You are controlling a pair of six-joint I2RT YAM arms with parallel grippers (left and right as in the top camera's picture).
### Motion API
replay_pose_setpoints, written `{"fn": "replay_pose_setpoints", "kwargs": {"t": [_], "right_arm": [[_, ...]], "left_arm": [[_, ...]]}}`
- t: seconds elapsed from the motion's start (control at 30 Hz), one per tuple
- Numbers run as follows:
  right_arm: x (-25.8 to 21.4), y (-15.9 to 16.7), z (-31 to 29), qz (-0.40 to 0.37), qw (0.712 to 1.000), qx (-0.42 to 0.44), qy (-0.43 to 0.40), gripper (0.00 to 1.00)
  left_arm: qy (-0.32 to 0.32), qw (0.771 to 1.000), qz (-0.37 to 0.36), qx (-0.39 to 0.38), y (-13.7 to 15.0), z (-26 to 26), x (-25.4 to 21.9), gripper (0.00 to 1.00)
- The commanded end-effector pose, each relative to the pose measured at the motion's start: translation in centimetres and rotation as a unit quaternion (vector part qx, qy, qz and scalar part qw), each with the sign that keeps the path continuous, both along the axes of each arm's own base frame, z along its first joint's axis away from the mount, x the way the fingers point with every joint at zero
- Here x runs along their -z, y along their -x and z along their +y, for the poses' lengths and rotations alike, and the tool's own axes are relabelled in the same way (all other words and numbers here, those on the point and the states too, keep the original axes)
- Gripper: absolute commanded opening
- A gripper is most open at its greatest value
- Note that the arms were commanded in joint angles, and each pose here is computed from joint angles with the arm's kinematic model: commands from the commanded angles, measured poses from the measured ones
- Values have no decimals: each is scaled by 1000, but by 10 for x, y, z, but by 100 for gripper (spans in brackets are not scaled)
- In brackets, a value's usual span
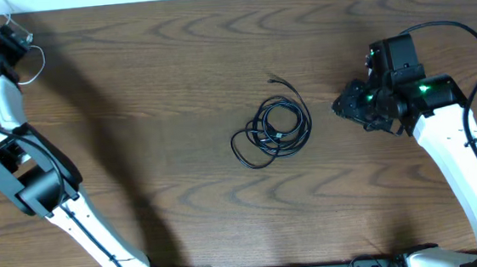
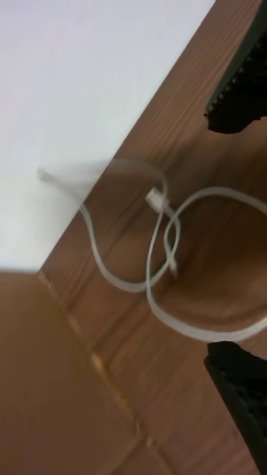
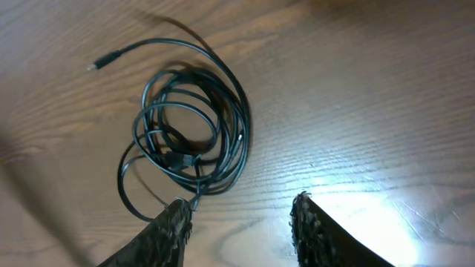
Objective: Untangle cables
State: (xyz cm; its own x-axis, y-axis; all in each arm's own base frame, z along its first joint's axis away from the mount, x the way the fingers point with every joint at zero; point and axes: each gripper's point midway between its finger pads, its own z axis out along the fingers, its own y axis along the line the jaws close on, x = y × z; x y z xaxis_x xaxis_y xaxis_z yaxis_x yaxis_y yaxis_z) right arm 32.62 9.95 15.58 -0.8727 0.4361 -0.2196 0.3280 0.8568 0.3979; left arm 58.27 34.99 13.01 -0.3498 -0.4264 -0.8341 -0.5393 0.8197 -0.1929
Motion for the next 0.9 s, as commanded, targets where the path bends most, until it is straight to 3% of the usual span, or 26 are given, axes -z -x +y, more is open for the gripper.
{"fn": "replay_pose_setpoints", "kwargs": {"t": [0.0,0.13,0.23,0.4,0.6,0.87], "right_arm": [[0,1,0,6,1000,3,1,43],[2,5,-1,16,1000,4,5,44],[3,7,-2,14,1000,-12,12,51],[3,7,-2,10,999,-30,19,76],[3,7,-3,1,998,-56,31,99],[3,6,-3,0,998,-55,33,99]], "left_arm": [[9,999,-9,34,-19,-34,-7,95],[13,998,-5,59,-29,-65,-14,95],[28,995,6,94,-34,-102,-22,95],[117,967,28,225,-21,-202,-51,96],[257,901,116,329,46,-316,-77,96],[338,812,307,364,136,-423,-49,96]]}}
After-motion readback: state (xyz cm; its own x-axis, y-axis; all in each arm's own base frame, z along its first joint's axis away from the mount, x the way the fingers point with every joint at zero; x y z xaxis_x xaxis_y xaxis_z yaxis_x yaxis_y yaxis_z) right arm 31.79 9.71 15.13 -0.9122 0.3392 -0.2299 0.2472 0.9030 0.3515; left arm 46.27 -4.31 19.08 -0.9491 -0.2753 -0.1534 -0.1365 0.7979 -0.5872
